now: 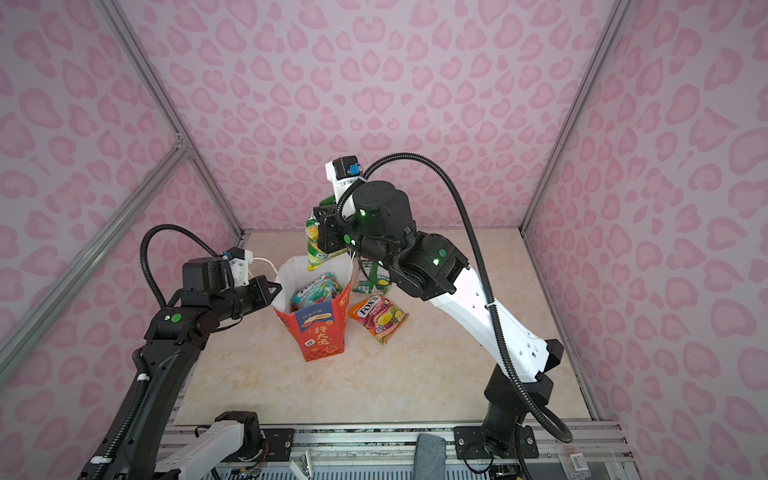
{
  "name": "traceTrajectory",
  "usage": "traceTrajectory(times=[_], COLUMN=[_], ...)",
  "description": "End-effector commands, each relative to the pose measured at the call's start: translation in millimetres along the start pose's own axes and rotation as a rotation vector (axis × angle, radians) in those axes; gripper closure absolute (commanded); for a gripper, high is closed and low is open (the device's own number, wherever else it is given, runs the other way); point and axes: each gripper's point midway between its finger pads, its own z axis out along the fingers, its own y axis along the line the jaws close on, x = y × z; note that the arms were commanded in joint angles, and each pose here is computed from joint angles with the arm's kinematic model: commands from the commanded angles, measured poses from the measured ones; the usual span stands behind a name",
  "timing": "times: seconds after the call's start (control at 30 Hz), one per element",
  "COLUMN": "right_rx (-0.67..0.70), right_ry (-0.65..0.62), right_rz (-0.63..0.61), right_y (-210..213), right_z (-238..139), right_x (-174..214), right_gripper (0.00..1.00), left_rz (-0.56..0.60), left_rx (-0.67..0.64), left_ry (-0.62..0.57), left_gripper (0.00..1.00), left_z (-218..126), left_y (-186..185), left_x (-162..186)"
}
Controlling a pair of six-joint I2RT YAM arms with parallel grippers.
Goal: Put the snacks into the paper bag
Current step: 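Carry the Spring Tea packet over the bag opening with the right gripper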
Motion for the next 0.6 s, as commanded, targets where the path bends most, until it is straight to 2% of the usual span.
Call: traceTrajectory(times=[0.0, 0.27, 0.57], right_rx=[-0.036, -0.063, -0.041], right_ry=[0.014, 0.102, 0.162], right_rz=[-0.022, -0.018, -0.004], right_y=[15, 25, 14], right_z=[8, 35, 46], right_x=[8, 46, 83], right_gripper=[1.00, 1.00, 1.00], left_rz=[0.039, 0.040, 0.041], left_rx=[0.067, 0.068, 0.068], left_ry=[-0.064, -0.067, -0.068], left_gripper=[0.94, 0.94, 0.94], left_z=[-4, -4, -5], left_y=[-15, -15, -16], left_x=[-15, -16, -15])
